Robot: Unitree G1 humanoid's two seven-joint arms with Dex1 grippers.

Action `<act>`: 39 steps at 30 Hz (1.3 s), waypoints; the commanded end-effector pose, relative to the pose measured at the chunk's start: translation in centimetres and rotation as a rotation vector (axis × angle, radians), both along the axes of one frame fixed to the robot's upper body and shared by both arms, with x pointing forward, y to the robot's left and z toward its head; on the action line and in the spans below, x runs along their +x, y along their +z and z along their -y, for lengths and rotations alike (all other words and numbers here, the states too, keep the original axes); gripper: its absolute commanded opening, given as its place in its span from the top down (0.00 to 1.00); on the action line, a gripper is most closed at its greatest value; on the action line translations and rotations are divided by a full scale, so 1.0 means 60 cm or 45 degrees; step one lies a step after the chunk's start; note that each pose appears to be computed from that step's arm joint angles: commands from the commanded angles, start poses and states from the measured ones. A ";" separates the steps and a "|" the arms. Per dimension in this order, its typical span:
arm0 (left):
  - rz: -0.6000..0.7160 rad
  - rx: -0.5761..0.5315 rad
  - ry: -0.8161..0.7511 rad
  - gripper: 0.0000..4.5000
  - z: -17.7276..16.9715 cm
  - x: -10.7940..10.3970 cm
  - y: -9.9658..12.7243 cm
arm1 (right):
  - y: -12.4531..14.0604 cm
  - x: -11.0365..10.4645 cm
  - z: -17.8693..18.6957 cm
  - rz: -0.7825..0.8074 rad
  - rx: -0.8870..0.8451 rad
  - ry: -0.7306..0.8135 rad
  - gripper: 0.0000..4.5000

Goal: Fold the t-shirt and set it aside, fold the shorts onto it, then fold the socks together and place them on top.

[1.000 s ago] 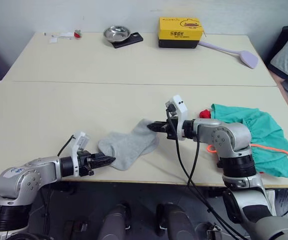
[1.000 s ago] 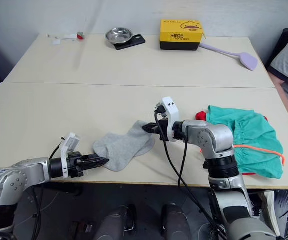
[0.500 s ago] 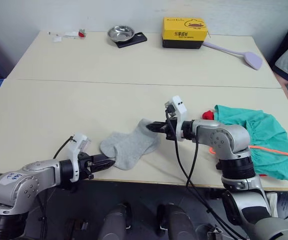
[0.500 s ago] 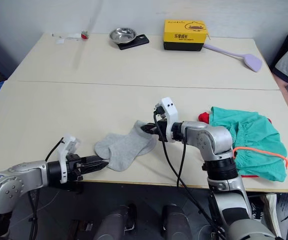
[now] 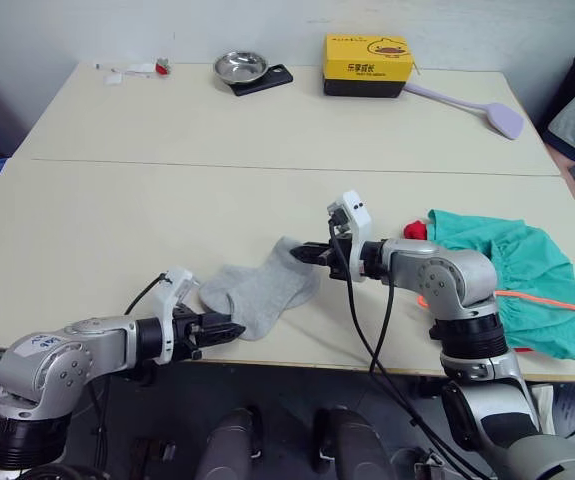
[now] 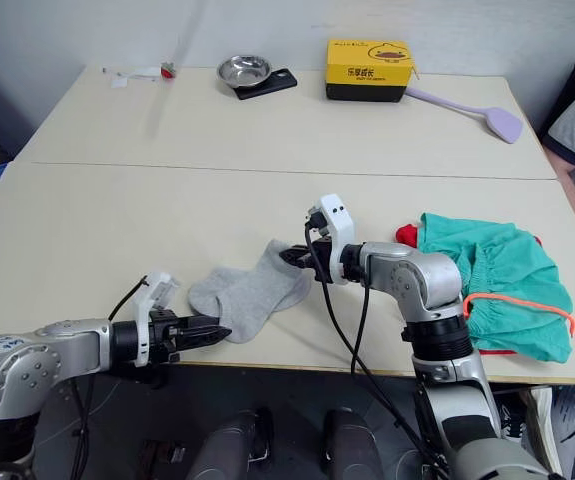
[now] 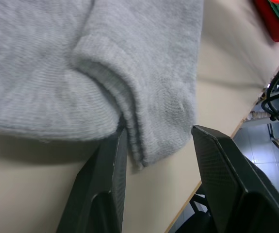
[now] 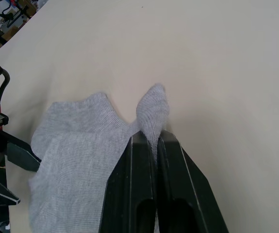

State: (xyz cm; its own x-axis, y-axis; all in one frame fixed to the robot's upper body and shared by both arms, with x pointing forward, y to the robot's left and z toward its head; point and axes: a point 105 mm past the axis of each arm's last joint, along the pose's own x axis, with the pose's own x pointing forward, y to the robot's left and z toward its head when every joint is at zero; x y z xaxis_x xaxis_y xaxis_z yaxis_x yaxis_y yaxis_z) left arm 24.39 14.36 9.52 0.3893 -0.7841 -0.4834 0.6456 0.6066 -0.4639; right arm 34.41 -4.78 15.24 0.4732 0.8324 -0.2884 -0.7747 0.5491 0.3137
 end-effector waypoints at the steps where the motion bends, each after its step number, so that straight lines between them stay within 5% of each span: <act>1: -0.146 0.024 -0.077 0.65 0.020 -0.028 -0.035 | 0.018 -0.002 -0.010 0.058 0.022 0.022 1.00; 7: -0.144 0.018 -0.061 0.99 0.014 -0.027 -0.033 | 0.021 0.000 -0.004 0.065 0.021 0.009 1.00; 16: -0.143 -0.132 -0.070 0.99 -0.037 -0.034 0.023 | 0.038 -0.016 0.016 0.078 0.061 0.034 1.00; 25: -0.054 -0.083 -0.011 0.99 -0.112 -0.003 0.067 | 0.041 -0.047 0.056 0.040 0.066 0.012 1.00; 39: -0.012 0.013 -0.075 0.99 -0.123 0.060 0.069 | -0.005 -0.075 0.035 0.042 0.133 -0.084 1.00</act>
